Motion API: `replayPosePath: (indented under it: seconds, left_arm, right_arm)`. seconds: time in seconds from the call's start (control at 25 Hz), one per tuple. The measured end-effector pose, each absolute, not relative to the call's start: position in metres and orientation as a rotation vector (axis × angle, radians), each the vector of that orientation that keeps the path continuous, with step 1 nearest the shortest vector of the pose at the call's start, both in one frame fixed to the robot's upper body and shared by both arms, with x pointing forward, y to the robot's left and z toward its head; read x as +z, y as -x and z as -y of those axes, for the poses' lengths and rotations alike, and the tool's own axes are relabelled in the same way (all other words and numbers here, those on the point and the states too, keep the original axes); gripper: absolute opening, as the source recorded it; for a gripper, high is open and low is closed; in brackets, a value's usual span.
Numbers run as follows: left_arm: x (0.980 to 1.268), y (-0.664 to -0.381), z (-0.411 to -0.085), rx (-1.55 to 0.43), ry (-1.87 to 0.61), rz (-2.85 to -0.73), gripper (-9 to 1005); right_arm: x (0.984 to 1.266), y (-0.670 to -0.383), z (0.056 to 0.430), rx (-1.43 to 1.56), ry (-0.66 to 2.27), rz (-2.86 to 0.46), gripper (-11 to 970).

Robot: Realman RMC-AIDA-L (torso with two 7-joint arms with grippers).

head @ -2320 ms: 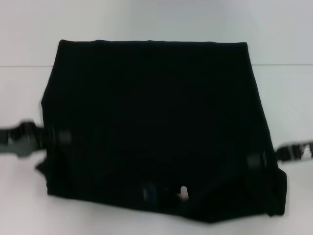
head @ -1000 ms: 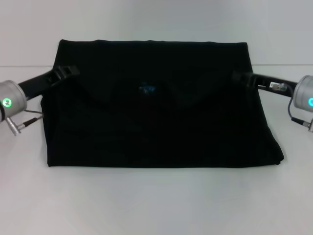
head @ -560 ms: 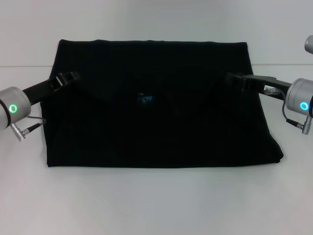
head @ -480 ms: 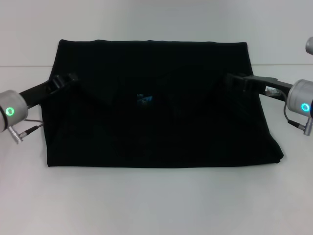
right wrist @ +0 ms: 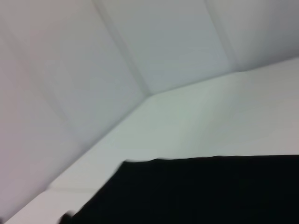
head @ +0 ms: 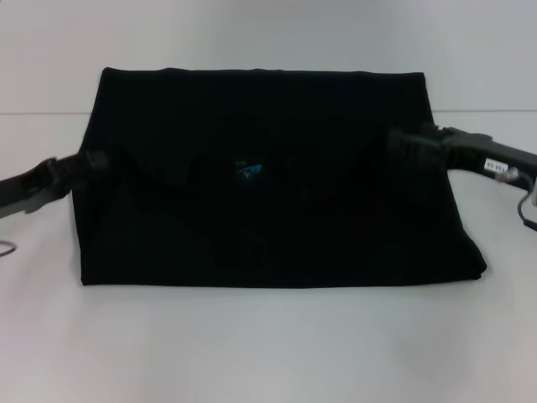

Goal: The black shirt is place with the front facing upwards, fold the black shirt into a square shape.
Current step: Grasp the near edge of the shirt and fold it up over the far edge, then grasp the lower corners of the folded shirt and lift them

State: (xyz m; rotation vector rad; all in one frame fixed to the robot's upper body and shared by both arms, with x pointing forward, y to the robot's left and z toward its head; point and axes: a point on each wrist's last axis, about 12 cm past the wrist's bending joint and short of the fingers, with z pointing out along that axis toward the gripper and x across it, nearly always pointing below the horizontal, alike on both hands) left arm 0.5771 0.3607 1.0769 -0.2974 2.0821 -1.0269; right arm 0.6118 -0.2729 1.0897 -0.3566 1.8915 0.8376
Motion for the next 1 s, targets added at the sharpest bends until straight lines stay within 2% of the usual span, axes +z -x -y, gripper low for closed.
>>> replayPosePath:
  seconds: [0.16, 0.28, 0.44, 0.64, 1.0]
  left_arm:
    - [1.083, -0.568, -0.372, -1.03, 0.206, -2.215, 659]
    - [1.086, -0.567, -0.377, -0.969, 0.161, -2.311, 740]
    - [1.087, -0.565, -0.374, -0.966, 0.113, -2.382, 743]
    - [1.089, -0.57, -0.373, -0.92, 0.087, -2.386, 746]
    - [1.083, -0.571, -0.365, -0.897, 0.055, -2.437, 748]
  right_arm:
    - [1.087, -0.591, 0.265, 0.881, 0.682, -1.851, 921]
    - [1.079, -0.575, 0.255, 0.896, 0.88, -1.825, 920]
    - [1.065, -0.556, 0.244, 0.907, 1.014, -1.779, 918]
    - [1.054, -0.545, 0.238, 0.927, 1.033, -1.77, 916]
    - [1.051, -0.543, 0.237, 0.943, 1.014, -1.781, 915]
